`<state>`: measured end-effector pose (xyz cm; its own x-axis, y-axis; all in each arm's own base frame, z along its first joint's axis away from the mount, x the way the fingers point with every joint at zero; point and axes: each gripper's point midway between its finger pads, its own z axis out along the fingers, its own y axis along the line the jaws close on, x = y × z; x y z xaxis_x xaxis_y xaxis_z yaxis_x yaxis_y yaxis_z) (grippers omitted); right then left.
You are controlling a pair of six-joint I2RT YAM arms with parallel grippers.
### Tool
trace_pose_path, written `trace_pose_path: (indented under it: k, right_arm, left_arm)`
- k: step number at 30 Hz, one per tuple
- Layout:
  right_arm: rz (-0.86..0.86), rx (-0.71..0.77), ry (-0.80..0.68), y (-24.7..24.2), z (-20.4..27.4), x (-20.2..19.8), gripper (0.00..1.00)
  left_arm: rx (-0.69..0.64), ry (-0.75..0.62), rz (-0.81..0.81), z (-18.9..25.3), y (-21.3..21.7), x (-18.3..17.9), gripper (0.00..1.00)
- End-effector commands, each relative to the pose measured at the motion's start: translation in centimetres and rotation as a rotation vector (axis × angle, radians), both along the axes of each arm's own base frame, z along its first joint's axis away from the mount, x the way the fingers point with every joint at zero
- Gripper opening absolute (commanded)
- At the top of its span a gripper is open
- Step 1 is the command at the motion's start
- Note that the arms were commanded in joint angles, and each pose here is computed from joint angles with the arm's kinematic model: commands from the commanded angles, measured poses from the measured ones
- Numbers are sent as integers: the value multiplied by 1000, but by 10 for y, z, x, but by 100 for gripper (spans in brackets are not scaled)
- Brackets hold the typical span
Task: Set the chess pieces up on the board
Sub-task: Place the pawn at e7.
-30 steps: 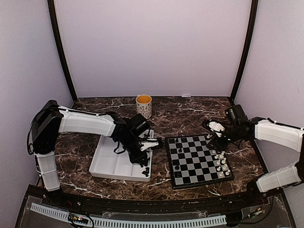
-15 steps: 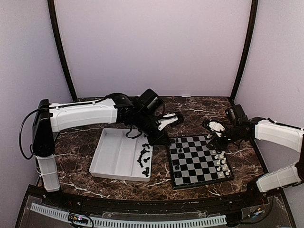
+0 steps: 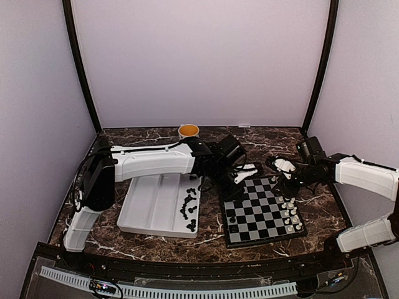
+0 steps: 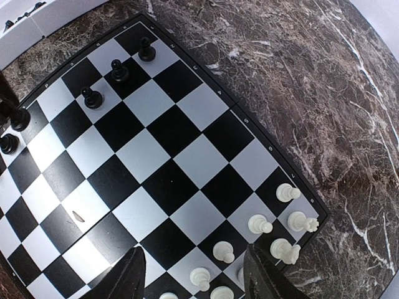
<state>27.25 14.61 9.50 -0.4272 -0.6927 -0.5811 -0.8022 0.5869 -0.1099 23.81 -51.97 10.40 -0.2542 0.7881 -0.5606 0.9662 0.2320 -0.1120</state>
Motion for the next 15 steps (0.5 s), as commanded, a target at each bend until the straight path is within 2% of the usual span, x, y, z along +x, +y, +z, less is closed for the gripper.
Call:
trace_pose_path:
  k: [1,15]
  right_arm:
    - [-8,9,-33,-1,7,4,55]
    - [-6,7,-27,-1,7,3,55]
  left_arm:
    - [24,-18,31,3,-6,2,6]
    - [130,-19,43,-31,0,6,6]
